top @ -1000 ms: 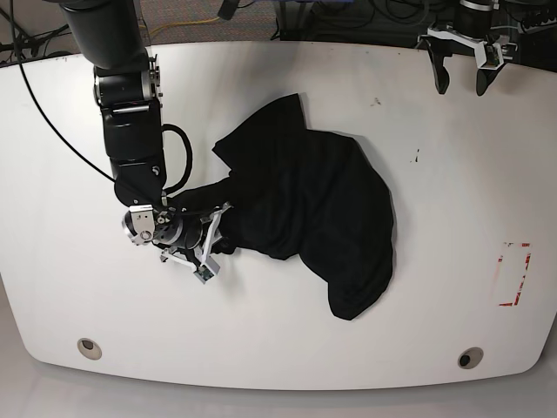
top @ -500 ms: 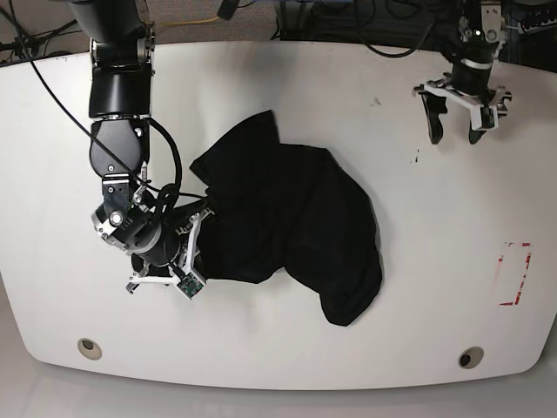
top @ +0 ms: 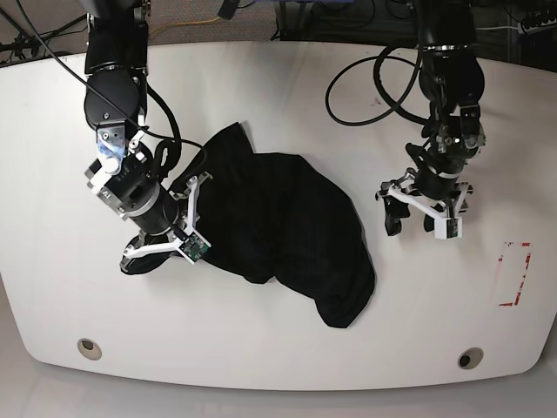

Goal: Fold the T-shirt properly
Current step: 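Lower the left gripper and grasp the opposite edge of the shirt, then pull both grippers apart to stretch the shirt flat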

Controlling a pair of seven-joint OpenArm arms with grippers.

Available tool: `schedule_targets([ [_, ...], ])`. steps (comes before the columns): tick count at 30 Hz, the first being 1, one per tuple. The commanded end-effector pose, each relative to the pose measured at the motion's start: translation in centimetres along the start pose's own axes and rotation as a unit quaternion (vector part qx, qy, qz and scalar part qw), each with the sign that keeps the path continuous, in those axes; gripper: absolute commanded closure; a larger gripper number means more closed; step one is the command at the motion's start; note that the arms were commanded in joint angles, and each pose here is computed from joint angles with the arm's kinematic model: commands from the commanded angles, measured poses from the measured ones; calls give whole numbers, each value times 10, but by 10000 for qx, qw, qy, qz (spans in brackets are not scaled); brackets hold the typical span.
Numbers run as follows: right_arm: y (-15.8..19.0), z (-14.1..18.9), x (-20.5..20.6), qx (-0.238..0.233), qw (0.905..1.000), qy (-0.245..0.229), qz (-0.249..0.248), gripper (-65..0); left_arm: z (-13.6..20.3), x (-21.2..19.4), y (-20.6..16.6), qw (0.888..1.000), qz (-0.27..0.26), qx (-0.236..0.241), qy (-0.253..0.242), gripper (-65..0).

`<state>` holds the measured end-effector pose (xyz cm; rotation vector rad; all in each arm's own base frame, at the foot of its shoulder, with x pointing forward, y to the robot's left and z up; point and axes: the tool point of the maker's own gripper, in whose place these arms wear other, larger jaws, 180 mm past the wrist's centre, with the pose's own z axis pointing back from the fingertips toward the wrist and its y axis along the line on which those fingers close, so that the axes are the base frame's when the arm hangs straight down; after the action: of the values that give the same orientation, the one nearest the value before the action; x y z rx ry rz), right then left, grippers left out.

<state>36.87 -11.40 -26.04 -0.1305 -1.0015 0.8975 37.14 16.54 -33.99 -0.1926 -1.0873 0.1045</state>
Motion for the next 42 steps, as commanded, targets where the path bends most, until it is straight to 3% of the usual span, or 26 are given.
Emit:
schedule_targets([
  [1, -11, 5, 13, -170, 9996, -211, 43, 0, -24, 12, -11, 9998, 132, -119, -55, -428],
  [6, -5, 5, 3, -120, 9999, -96, 10, 0, -61, 11, -16, 9992, 284, -190, 209, -428],
  [10, -8, 5, -3, -254, 9996, 67, 104, 0, -84, 15, -30, 9986, 439, -292, 96, -428],
  [20, -11, 6, -3, -323, 9993, 101, 152, 0, -119, 5, -60, 9969, 591, -478, 176, -429],
  [23, -11, 6, -3, -332, 9993, 101, 159, 0, -122, 4, -61, 9970, 630, -449, 5, -425],
  [24, -11, 6, -3, -332, 9993, 101, 159, 0, -123, 0, -61, 9969, 640, -449, 43, -404],
  [26, -11, 6, -3, -332, 9993, 101, 159, 0, -123, -5, -60, 9969, 650, -435, 86, -297],
  [29, -12, 7, -4, -337, 9992, 117, 163, 0, -123, -7, -60, 9969, 652, -437, 108, -6],
  [35, -34, 16, -16, -646, 9977, 184, -126, 0, -110, -8, -59, 9971, 616, -447, -17, 0],
  [42, -59, 28, -30, -1014, 9937, 279, -385, 0, -53, 7, -33, 9991, 2, -409, -72, 0],
])
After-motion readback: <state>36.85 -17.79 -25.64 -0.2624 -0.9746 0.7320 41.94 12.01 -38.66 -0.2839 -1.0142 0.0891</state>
